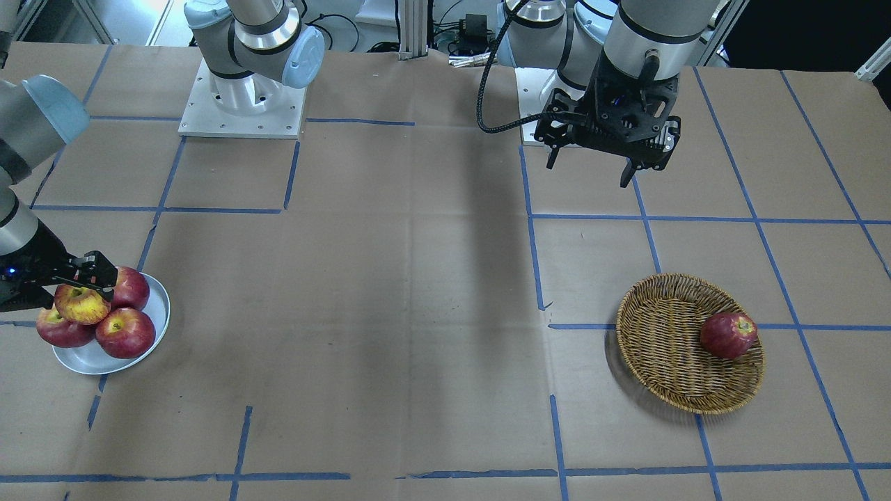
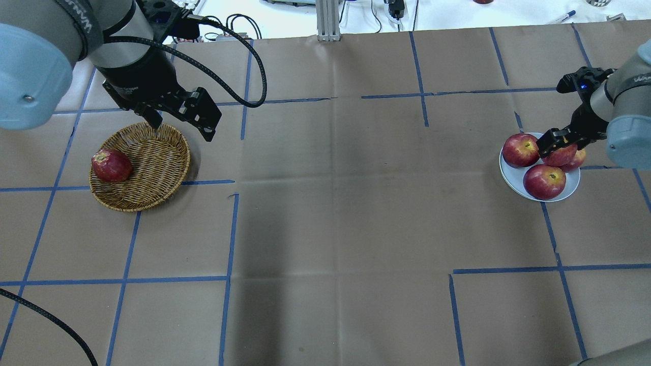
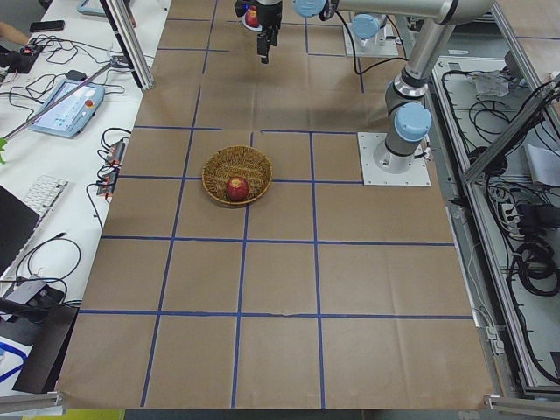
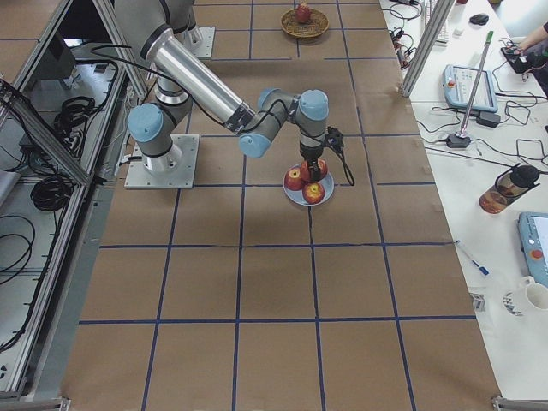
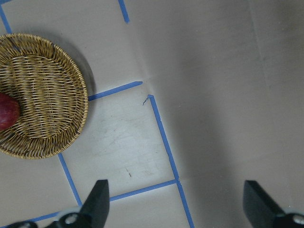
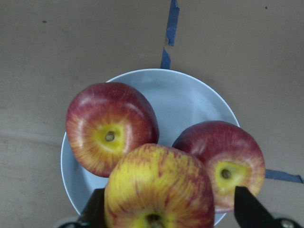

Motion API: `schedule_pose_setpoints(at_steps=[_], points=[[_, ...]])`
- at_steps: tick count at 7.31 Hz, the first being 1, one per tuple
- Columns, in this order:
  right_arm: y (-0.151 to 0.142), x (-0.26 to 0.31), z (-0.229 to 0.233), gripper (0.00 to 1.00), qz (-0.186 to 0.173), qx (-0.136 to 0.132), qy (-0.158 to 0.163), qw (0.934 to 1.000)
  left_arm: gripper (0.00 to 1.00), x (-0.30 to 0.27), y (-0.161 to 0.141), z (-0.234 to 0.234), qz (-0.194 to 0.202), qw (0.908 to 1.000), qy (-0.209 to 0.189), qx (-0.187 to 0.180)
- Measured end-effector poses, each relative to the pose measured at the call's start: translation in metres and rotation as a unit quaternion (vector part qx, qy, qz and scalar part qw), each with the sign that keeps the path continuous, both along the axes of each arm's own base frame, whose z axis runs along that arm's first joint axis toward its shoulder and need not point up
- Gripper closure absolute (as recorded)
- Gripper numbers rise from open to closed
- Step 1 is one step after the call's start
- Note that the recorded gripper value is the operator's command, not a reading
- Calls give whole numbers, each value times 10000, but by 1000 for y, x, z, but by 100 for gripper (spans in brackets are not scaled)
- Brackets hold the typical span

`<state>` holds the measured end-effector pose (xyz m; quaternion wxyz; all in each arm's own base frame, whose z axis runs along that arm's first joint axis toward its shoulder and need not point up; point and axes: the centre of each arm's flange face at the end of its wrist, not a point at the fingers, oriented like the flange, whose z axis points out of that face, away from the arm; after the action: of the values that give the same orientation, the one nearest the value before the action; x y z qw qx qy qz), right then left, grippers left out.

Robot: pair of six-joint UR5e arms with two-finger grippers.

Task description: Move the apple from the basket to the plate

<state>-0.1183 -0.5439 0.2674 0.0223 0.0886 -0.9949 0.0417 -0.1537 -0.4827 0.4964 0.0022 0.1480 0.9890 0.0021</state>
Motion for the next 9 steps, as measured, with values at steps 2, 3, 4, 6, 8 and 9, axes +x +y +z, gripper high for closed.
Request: schedule_pose_setpoints(at_steps=[2, 3, 4, 6, 8, 9], points=[[-17, 8, 33, 0, 72, -95, 36, 9999, 1, 0, 0, 0, 0, 10000, 5, 2], [-28, 22, 60, 0, 113, -114, 31, 9999, 1, 0, 0, 0, 0, 10000, 6, 1], [-37, 50, 96, 0, 79, -98, 8, 9999, 1, 0, 0, 0, 0, 10000, 6, 2], [-37, 127, 159, 0, -204, 164, -91, 9996, 1, 0, 0, 0, 0, 10000, 6, 0], [-11, 209, 191, 0, -484, 620, -119, 9968, 1, 0, 0, 0, 1, 10000, 6, -3], [4, 226, 200, 0, -680, 724, -109, 9950, 1, 0, 0, 0, 0, 10000, 6, -3]])
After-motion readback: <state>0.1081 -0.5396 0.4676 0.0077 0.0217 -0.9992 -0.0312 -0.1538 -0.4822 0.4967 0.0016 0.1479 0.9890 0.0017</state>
